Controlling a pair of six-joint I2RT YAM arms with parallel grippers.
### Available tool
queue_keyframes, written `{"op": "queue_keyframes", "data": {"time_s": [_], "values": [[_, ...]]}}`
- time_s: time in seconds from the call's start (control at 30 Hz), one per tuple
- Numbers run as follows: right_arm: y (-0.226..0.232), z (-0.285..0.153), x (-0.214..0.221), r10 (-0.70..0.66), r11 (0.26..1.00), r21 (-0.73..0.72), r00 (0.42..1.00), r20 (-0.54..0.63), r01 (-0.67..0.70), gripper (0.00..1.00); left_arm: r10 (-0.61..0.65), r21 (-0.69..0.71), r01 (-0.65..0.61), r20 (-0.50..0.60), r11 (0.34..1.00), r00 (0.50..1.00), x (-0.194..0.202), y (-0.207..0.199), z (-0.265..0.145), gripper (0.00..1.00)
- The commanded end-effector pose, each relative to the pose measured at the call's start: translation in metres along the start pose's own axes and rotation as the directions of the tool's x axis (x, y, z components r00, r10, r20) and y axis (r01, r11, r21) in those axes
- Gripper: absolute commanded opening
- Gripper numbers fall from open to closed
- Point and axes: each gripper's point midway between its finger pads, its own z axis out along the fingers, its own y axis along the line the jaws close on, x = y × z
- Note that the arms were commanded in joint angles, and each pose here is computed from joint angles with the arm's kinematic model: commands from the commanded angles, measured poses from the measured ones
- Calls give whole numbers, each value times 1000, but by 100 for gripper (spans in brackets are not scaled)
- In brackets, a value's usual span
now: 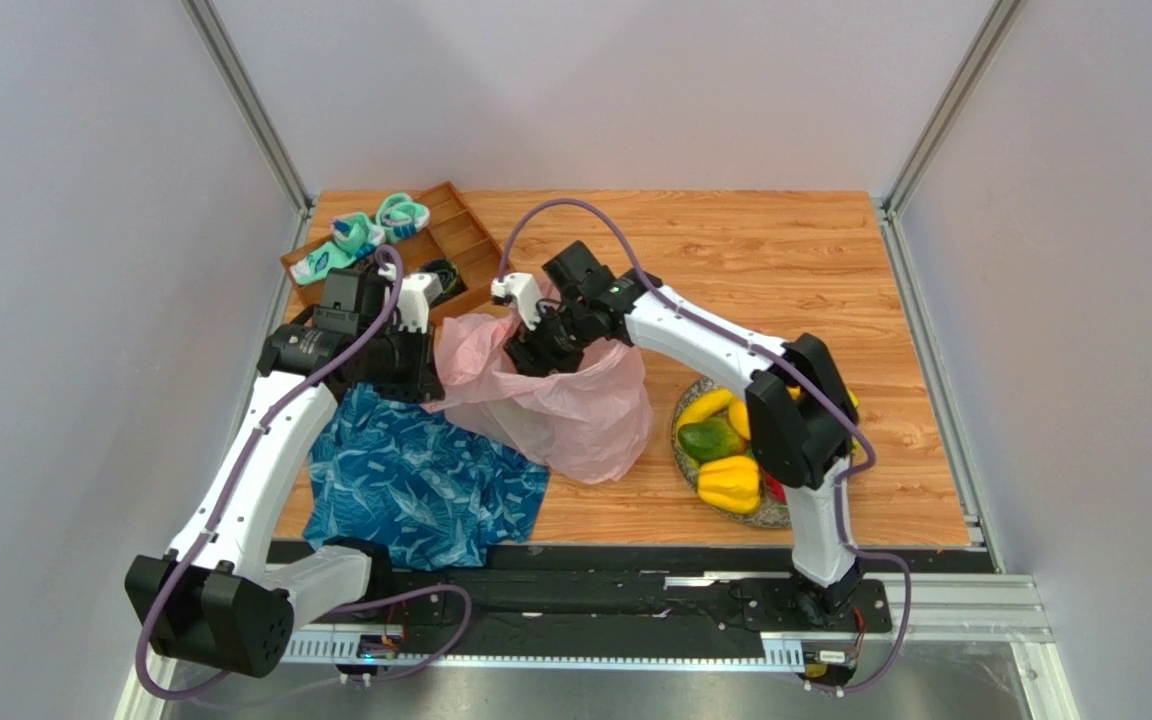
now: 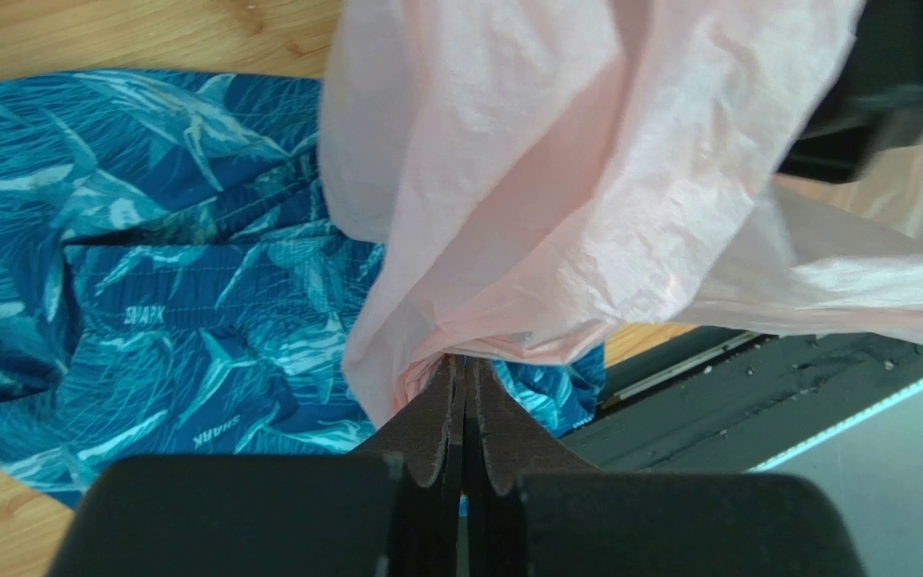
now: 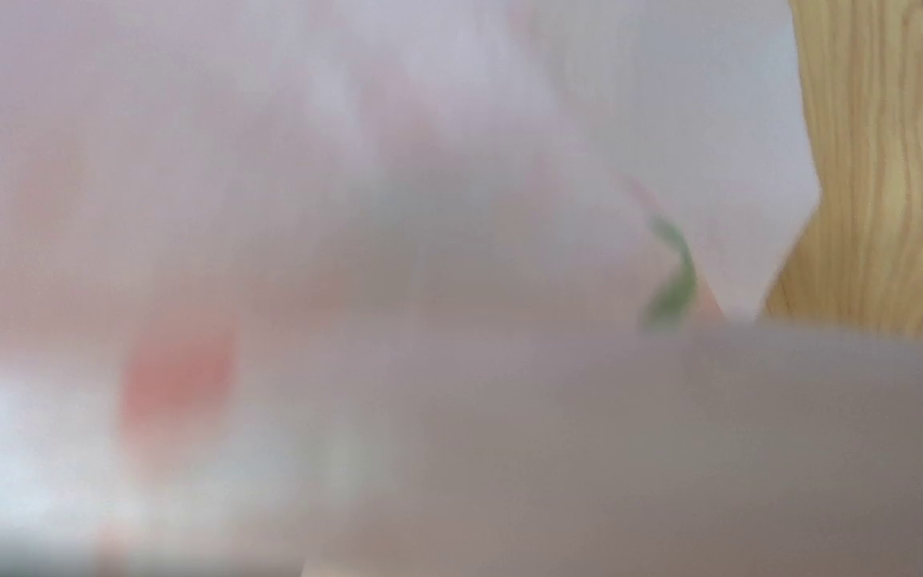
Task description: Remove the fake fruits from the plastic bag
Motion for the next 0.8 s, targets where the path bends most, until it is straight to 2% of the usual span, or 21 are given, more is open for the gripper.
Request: {"op": "queue_keyframes", "data": {"time_s": [0.0,0.03,0.07,0.23,0.43,0.6,0.67,0.7,0.73,0.77], "values": [[1,17,-23,142,989,-43,990,18,-142,83,15,77,-20,70,997,997,-18,-17,-12,0],[1,19,-25,152,987,-53,988,26,-150,89,25,93,-31,72,995,997,-17,-20,-12,0],[2,21,-25,165,985,-62,986,32,-163,100,28,100,-36,73,994,997,-18,-21,-12,0],[1,40,-23,195,981,-18,980,28,-195,100,35,144,-45,76,989,997,-17,-29,-16,0],[-5,66,-14,293,956,14,956,20,-294,99,26,182,-39,69,983,997,-13,-36,-17,0],[4,87,-6,278,960,3,960,-13,-278,95,27,188,-40,71,981,997,-11,-37,-18,0],[1,90,-1,281,959,33,959,-22,-280,90,28,188,-41,73,981,997,-10,-37,-17,0],[-1,91,3,282,959,38,959,-27,-281,84,28,188,-42,75,981,997,-11,-37,-18,0],[-2,90,3,282,959,47,959,-28,-280,70,29,187,-43,78,981,997,-11,-37,-17,0],[-4,88,2,276,960,58,961,-24,-274,64,29,187,-43,77,981,997,-11,-37,-17,0]]}}
